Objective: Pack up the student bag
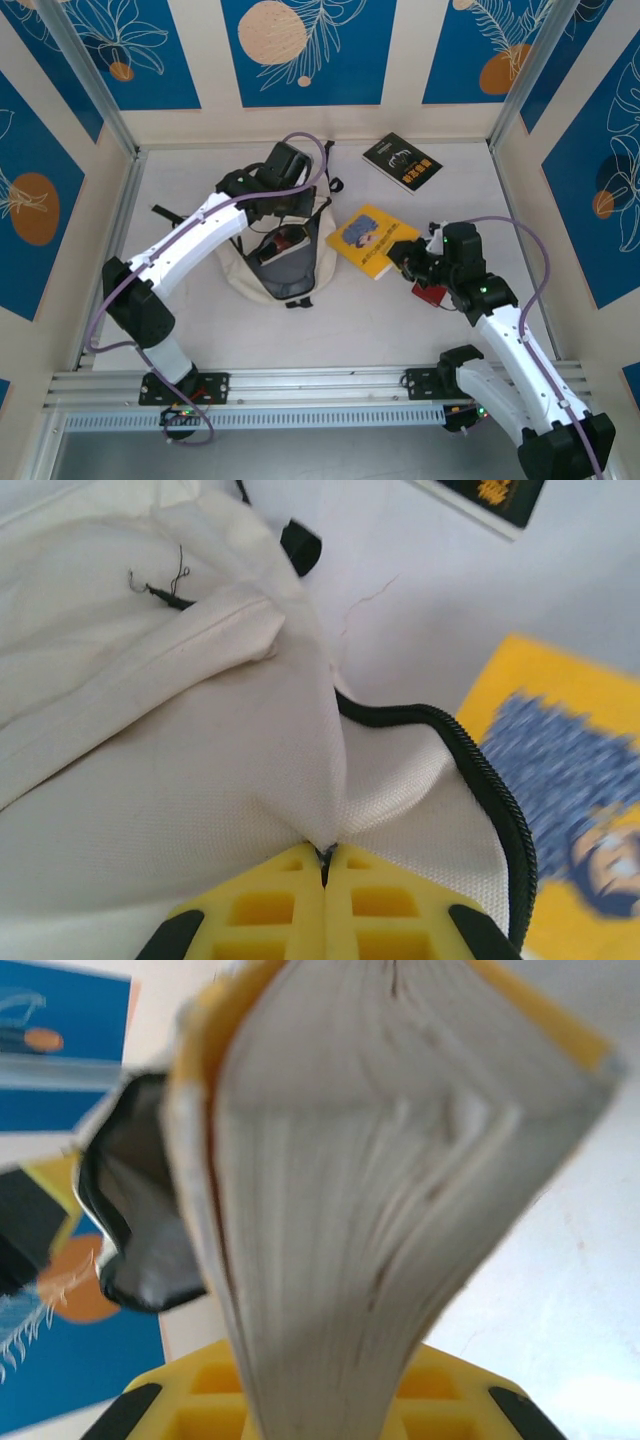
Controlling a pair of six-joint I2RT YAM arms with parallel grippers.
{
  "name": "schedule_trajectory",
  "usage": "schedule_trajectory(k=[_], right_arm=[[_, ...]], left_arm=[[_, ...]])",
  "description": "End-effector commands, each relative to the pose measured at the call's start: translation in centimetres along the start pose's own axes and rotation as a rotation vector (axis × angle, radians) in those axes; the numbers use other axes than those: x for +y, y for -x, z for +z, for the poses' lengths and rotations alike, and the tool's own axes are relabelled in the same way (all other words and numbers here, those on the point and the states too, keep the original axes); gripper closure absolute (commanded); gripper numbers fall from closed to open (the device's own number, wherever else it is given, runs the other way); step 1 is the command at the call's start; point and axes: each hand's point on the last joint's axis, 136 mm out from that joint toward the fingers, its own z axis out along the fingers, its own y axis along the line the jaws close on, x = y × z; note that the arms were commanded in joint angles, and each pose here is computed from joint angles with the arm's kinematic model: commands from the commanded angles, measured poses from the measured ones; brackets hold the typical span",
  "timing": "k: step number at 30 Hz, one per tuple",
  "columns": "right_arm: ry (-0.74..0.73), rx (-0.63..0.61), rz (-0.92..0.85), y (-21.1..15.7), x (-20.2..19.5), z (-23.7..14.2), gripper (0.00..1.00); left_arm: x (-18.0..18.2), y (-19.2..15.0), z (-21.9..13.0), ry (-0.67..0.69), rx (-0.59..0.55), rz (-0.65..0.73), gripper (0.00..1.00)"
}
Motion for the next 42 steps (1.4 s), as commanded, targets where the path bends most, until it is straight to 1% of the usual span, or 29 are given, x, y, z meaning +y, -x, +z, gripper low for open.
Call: schedule_trajectory(k=[1, 6, 10, 12, 16, 20, 23, 25, 28, 30, 33, 37, 42], right_arm=[[0.13, 0.059, -0.094, -2.0, 3.9, -0.8, 0.91], [0.123, 0.083, -0.173, -3.7, 4.4, -0.5, 0.91], [0.165, 0.084, -0.204, -4.2, 5.6, -0.5, 0.91], [0.208, 0.1, -0.205, -4.6, 6.5, 0.0, 0.91], [0.241, 0.125, -0.19, -5.0, 7.5, 1.9, 0.91], [0.255, 0.07, -0.172, -4.2, 8.9, 3.6, 0.91], [0.193, 0.025, -0.114, -3.3, 8.2, 5.6, 0.91], [0.193, -0.002, -0.087, -3.1, 8.0, 7.0, 0.91], [0.21, -0.006, -0.039, -3.5, 7.8, 9.2, 0.91], [0.185, -0.008, -0.028, -3.8, 7.6, 10.5, 0.91], [0.194, -0.036, -0.032, -3.9, 8.2, 11.7, 0.91], [0.214, -0.118, -0.014, -3.9, 8.8, 12.7, 0.91], [0.23, -0.139, 0.018, -3.5, 9.9, 14.6, 0.9]], left_arm=[[-2.5, 2.1, -1.0, -0.103, -0.049, 0.009, 1.0], [-2.4, 1.3, 0.3, -0.092, -0.008, 0.007, 1.0], [-2.4, 0.8, 0.9, -0.09, 0.014, 0.008, 1.0], [-2.4, 0.8, 1.0, -0.094, 0.017, 0.006, 1.0], [-2.8, 1.1, 0.7, -0.11, 0.008, 0.002, 1.0], [-2.8, 1.2, 0.3, -0.115, 0.001, -0.002, 1.0], [-2.8, 1.5, 0.0, -0.113, -0.012, -0.005, 1.0], [-2.9, 1.7, -0.2, -0.119, -0.02, -0.009, 1.0], [-2.9, 1.8, -0.4, -0.122, -0.025, -0.009, 1.0], [-2.9, 1.7, -0.4, -0.121, -0.024, -0.01, 1.0], [-2.9, 1.5, -0.3, -0.127, -0.02, -0.013, 1.0], [-3.1, 1.7, -0.6, -0.138, -0.03, -0.009, 1.0], [-3.3, 2.4, -1.6, -0.148, -0.058, 0.006, 1.0]])
